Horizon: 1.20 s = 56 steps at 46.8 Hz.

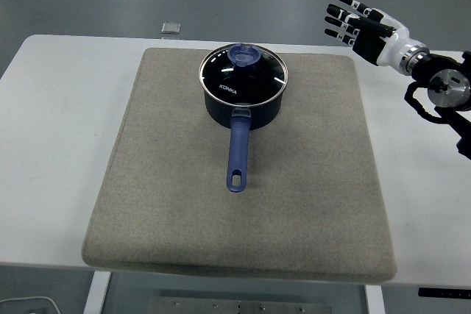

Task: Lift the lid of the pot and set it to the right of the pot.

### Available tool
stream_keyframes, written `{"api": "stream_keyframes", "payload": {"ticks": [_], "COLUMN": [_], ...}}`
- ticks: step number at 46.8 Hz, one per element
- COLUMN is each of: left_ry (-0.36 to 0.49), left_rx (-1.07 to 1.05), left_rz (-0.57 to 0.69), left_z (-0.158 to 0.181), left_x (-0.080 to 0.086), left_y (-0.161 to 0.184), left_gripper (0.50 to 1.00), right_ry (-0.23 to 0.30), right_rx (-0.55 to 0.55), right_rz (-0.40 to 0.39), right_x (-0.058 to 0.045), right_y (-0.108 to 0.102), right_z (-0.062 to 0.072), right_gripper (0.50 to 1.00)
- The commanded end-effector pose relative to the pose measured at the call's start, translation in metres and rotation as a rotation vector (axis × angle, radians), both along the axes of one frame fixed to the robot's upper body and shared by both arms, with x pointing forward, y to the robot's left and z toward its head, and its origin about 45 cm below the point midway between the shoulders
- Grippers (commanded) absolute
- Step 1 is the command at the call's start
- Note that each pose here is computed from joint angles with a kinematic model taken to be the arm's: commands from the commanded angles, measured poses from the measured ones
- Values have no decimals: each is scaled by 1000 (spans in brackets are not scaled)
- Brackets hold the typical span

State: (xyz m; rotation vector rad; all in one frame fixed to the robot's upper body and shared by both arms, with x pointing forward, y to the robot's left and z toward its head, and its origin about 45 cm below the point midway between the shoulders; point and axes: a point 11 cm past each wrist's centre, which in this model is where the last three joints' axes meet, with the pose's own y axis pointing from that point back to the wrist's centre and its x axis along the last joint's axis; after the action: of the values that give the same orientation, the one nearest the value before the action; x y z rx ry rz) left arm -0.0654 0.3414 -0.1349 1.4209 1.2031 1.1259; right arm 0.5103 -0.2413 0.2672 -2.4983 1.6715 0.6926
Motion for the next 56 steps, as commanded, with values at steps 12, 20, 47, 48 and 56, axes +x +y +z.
{"api": "stream_keyframes", "payload": {"ticks": [12, 20, 47, 48, 56], "left_ry": [0, -1, -1, 0, 0], "left_rx": [8, 11, 11, 9, 9], "left_rz": [1, 1, 1, 1, 1], "left_z": [0, 0, 0, 0, 0], "left_x": [0, 0, 0, 0, 0], "left_y": [3, 3, 4, 3, 3], "left_gripper": [1000, 1000, 1000, 1000, 1000], "right_ry": [-4, -44, -216, -224, -280], "right_rx": [-3, -49, -339, -356, -484], "right_rz": [6, 39, 259, 268, 345], "right_x": [0, 4, 9, 10, 10], "right_y": [1, 7, 37, 37, 45], "right_z": [1, 16, 62, 64, 78], "right_gripper": [915, 915, 915, 915, 915]}}
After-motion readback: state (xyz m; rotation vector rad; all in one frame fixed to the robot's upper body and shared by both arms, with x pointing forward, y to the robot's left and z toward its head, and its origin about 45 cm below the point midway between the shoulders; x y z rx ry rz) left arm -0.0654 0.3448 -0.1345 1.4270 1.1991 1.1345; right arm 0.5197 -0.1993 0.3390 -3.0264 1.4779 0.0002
